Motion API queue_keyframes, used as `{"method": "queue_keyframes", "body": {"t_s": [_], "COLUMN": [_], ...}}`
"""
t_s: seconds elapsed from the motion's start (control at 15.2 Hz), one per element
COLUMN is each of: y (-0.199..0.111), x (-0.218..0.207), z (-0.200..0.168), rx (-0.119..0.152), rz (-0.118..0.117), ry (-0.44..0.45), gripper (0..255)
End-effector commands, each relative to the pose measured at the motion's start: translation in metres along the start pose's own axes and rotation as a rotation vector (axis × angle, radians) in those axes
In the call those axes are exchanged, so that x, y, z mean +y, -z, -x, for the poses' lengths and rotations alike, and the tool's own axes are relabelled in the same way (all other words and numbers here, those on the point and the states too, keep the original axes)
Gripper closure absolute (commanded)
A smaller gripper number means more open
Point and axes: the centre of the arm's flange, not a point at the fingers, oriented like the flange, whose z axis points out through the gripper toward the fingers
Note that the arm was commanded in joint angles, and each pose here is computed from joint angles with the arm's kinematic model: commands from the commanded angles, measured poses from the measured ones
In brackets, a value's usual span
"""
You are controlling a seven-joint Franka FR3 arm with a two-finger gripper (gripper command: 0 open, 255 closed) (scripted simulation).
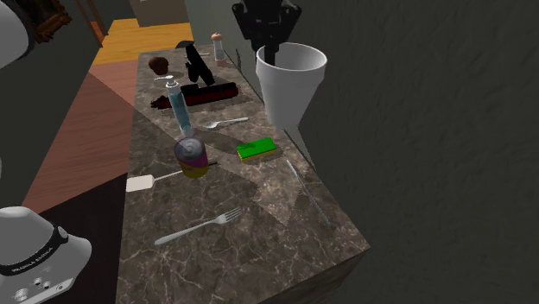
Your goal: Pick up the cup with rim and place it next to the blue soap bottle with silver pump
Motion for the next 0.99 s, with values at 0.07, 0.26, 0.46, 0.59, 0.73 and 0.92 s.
{"method": "queue_keyframes", "body": {"t_s": [0.07,0.26,0.46,0.59,0.73,0.92], "y": [0.014,0.017,0.020,0.023,0.025,0.028], "x": [0.001,-0.038,-0.077,-0.103,-0.128,-0.167], "z": [0.001,-0.006,-0.013,-0.018,-0.023,-0.030], "rx": [0.000,0.000,0.000,0.000,0.000,0.000], "rz": [0.000,0.000,0.000,0.000,0.000,0.000], "ry": [0.000,0.000,0.000,0.000,0.000,0.000], "gripper": [255,255,255,255,255,255]}}
